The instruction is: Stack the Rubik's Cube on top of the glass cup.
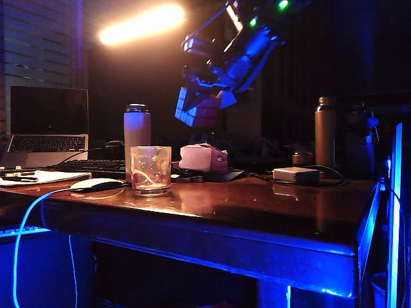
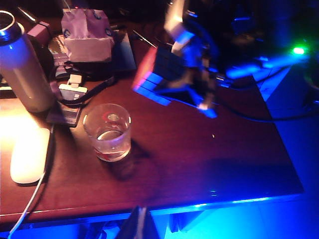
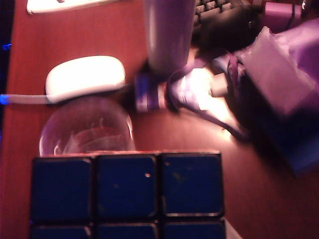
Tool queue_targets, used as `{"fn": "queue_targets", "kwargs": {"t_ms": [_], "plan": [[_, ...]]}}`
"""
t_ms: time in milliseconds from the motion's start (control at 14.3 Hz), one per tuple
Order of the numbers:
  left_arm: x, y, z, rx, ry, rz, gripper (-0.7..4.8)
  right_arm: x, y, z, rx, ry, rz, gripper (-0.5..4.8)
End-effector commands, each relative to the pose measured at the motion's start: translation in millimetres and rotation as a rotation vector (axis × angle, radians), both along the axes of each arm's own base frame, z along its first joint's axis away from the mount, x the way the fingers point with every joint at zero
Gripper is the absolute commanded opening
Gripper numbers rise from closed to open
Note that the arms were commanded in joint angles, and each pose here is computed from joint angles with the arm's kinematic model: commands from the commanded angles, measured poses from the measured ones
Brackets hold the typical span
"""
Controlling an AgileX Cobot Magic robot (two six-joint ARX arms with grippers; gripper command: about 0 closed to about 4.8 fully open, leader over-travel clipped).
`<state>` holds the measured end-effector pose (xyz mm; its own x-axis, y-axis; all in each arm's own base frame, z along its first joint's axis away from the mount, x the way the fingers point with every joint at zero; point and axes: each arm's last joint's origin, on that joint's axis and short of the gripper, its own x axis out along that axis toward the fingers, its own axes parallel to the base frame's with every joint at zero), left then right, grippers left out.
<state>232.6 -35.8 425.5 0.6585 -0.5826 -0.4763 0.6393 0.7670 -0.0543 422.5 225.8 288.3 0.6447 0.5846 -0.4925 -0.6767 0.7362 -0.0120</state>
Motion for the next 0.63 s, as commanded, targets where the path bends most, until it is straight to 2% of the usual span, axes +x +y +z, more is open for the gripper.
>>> {"fn": "queue_targets", "kwargs": {"t_ms": [70,350,629], "plan": [[-1.3,-0.1,2.4,-0.001,-0.012,-0.006,-0.04,9.1,16.2,12.9,0.067,-0.054,0.039,3.25],[-1.3,-0.1,2.4,-0.002,-0.011,-0.006,-0.04,13.1,49.6,5.9,0.096,-0.096,0.099,3.25],[-1.4,-0.1,2.3,-0.002,-0.009,-0.006,-0.04,14.8,69.7,-15.5,0.094,-0.11,0.11,3.25]]}}
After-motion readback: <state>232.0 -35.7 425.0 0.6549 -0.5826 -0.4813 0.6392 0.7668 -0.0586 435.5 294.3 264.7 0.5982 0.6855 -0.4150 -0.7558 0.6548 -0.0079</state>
